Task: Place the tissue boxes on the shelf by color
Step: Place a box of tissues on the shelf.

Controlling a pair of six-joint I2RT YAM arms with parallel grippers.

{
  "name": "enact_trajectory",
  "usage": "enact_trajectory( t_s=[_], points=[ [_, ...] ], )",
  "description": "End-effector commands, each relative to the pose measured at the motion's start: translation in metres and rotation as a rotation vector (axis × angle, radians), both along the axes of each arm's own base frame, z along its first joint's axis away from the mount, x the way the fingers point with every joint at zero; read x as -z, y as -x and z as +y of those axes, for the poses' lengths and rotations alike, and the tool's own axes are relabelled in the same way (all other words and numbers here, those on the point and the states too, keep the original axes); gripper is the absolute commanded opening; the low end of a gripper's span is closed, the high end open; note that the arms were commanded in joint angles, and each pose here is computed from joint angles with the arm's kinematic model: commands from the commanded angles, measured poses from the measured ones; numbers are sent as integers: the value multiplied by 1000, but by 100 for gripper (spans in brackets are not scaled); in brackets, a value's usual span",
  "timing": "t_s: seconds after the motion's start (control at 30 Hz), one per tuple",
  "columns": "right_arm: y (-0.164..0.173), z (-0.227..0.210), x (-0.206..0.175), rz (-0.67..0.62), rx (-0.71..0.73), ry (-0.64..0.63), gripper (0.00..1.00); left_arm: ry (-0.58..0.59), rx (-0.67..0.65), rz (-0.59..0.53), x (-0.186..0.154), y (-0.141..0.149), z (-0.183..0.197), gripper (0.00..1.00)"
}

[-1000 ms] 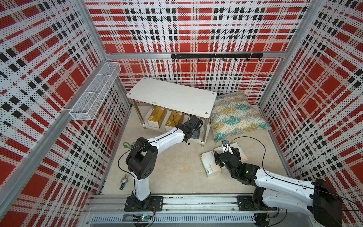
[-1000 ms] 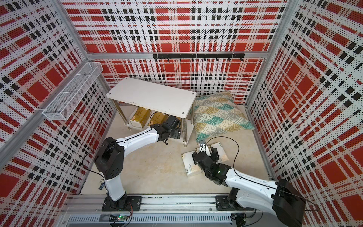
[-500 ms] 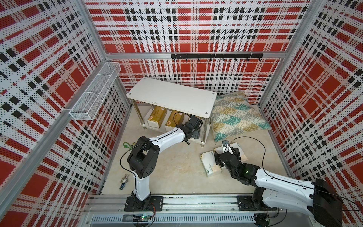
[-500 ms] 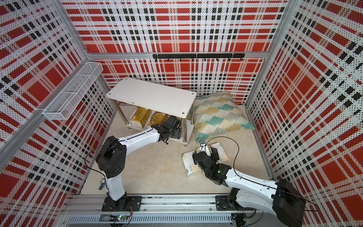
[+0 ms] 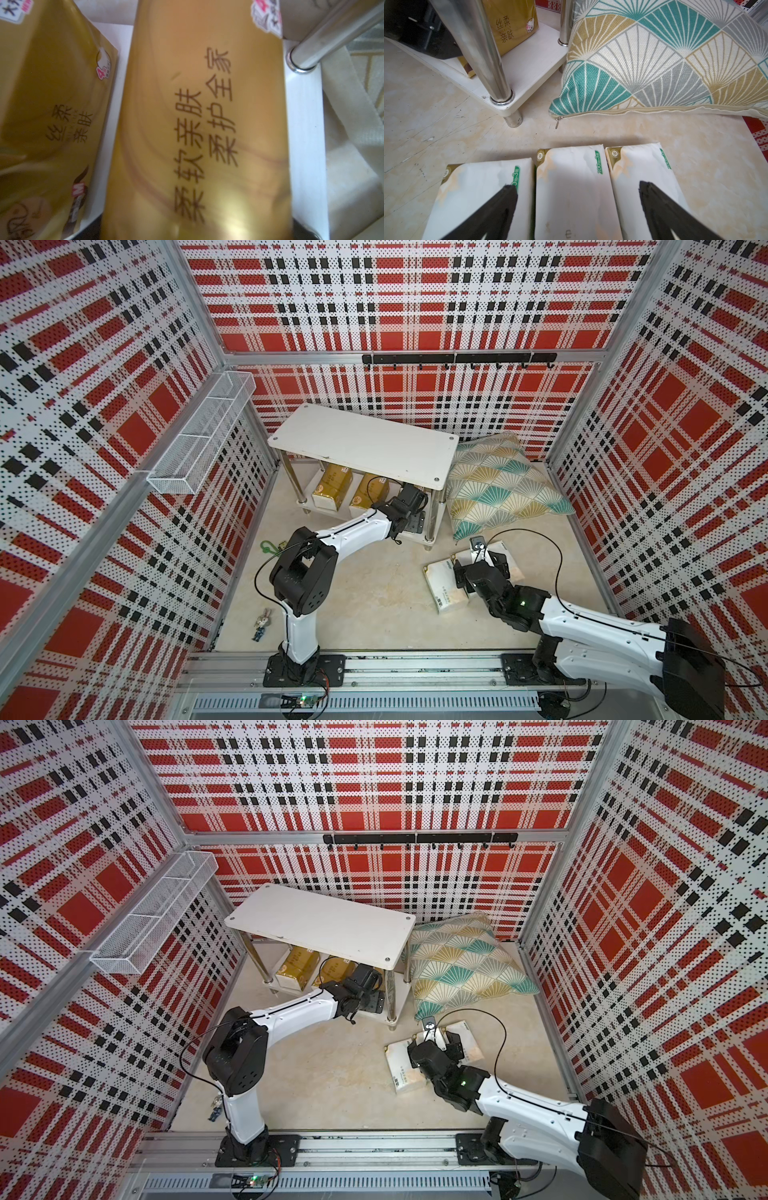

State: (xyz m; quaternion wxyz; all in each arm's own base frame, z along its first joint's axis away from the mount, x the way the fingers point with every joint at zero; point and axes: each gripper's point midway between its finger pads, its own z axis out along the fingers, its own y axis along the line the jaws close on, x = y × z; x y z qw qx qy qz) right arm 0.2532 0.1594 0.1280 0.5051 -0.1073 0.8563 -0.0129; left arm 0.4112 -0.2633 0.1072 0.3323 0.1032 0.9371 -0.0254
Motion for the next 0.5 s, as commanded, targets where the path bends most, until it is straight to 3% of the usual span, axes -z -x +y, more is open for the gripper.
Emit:
enact_trajectory(
  t_s=[0.0,0.47],
  points=[
    [-1,-1,-6,-14,15,-20,100,13,-1,-24,-9,-7,-2,92],
    [-1,-1,-8,-14,15,-22,100,13,-17,-61,-25,-11,4,100]
  ],
)
